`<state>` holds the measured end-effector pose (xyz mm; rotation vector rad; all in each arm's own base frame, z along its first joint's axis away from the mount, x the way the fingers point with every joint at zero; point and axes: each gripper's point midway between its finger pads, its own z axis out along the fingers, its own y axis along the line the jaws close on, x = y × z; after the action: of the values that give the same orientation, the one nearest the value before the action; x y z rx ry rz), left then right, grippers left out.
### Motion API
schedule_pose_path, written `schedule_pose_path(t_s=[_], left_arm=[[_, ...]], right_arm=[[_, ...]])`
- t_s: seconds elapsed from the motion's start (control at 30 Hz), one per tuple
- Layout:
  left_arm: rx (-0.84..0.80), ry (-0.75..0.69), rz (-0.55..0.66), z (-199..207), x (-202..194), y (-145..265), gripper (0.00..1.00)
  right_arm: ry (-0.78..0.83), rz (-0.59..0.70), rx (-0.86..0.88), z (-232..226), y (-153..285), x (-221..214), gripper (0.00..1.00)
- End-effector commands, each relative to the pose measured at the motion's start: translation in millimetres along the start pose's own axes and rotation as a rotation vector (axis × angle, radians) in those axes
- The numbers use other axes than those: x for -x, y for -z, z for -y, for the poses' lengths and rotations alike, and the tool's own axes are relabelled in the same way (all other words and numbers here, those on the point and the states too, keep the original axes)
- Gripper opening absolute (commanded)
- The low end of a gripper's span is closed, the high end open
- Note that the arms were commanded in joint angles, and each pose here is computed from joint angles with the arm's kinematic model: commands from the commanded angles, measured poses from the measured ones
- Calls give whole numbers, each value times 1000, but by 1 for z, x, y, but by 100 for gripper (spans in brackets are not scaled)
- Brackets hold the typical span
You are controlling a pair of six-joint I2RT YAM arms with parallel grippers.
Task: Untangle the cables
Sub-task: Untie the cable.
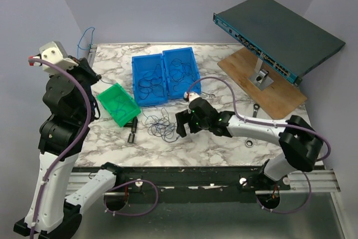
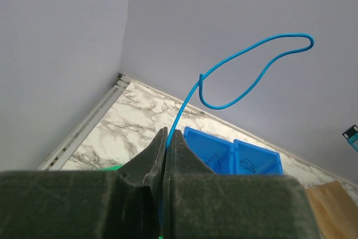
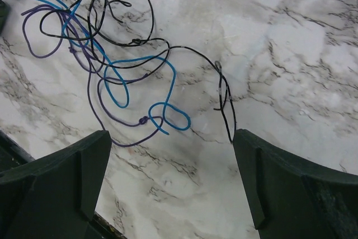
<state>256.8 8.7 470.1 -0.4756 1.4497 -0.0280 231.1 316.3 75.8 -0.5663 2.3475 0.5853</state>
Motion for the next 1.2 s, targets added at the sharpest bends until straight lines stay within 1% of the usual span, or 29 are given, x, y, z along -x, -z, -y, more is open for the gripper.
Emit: schedule_pose_path(t_s=[0.0,0.1,0.23,0.4,0.5,0.63,0.73,0.77,0.8,0.83,0.87,0.93,1.03,1.1,1.13,1.17], left_arm=[[109,-12,35,-24,11,5,0],[59,1,21,-15,5,4,0],[15,4,-37,-3,-11,-1,0],[2,7,-62,-2,-22,-1,0],[-6,11,-69,-3,-26,1,0],[-9,13,-68,-4,-25,5,0],[-15,20,-60,-4,-20,6,0],[-15,20,-59,-4,-19,7,0],[-16,20,-58,-3,-19,7,0],[-17,19,-57,-3,-18,7,0],[-16,18,-57,-3,-18,7,0],[-16,18,-58,-4,-18,7,0],[-17,18,-61,-4,-19,7,0],[-17,22,-60,-3,-18,7,0],[-16,25,-60,-3,-18,7,0],[-12,27,-64,-3,-19,6,0]], right_arm=[[104,24,-10,-22,-18,11,100],[150,12,-7,-35,-32,9,100],[208,2,46,-59,-51,1,100],[238,66,79,-78,-67,5,100],[248,80,99,-85,-77,5,100],[281,61,91,-93,-96,-1,100],[305,22,38,-88,-110,-14,99],[310,7,13,-82,-113,-20,97],[309,-8,-6,-77,-114,-26,93],[304,-18,-30,-71,-114,-31,85],[296,-32,-58,-62,-113,-39,66],[277,-46,-125,-43,-106,-50,40],[234,-27,-198,-19,-85,-58,13],[207,-14,-253,-1,-68,-64,4],[189,-1,-278,7,-59,-64,1],[168,-7,-304,17,-52,-69,1]])
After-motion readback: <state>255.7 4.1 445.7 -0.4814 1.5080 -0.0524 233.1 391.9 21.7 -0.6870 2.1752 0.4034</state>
